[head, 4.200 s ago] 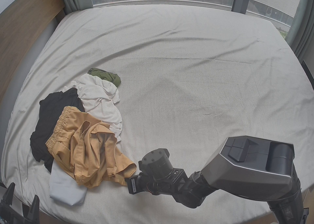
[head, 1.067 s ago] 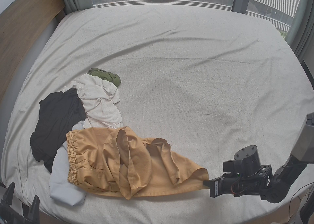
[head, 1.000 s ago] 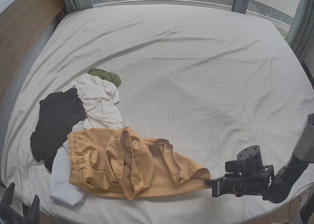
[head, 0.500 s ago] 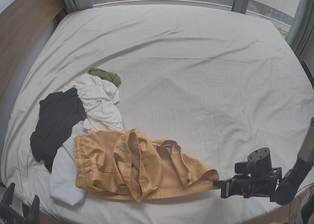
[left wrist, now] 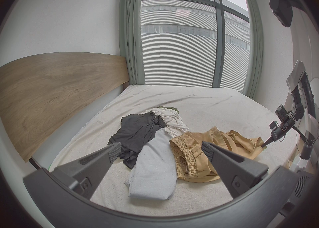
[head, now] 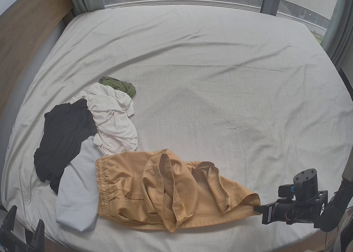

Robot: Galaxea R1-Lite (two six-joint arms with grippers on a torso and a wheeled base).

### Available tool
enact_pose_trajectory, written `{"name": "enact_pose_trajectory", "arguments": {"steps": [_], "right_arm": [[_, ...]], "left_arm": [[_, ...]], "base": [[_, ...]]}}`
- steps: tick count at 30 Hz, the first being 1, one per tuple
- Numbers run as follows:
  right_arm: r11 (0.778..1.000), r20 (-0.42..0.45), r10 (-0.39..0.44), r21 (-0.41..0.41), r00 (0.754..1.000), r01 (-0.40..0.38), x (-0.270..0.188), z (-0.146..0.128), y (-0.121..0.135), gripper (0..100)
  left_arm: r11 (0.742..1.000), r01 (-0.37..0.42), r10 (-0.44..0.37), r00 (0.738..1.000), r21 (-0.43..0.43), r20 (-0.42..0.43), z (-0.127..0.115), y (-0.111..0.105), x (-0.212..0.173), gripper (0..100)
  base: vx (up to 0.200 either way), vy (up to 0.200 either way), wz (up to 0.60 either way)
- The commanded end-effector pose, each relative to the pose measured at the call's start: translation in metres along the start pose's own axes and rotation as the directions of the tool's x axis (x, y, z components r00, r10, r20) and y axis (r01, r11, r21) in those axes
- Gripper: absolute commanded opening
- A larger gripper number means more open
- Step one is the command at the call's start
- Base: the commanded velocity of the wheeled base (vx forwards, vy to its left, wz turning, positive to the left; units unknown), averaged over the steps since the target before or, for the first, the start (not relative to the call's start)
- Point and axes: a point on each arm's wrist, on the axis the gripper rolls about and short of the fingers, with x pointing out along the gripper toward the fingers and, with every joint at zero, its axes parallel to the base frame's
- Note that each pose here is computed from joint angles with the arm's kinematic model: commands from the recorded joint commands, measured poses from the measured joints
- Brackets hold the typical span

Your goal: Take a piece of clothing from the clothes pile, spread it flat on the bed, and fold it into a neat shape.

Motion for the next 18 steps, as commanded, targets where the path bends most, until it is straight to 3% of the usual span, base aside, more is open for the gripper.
{"name": "enact_pose_trajectory", "arguments": {"steps": [1,18], "right_arm": [[1.0,-0.023,-0.018,0.012,1.0,0.018,-0.003,-0.006,-0.005,0],[0.992,-0.029,-0.096,0.083,0.995,0.099,-0.009,-0.006,-0.023,0]], "left_arm": [[1.0,-0.001,0.001,1.0,-0.001,-0.003,-0.005,0.0,0.0,100],[1.0,-0.001,0.001,1.0,-0.001,-0.003,-0.005,0.0,0.0,100]], "base": [[0.0,0.0,0.0],[0.0,0.0,0.0]]}}
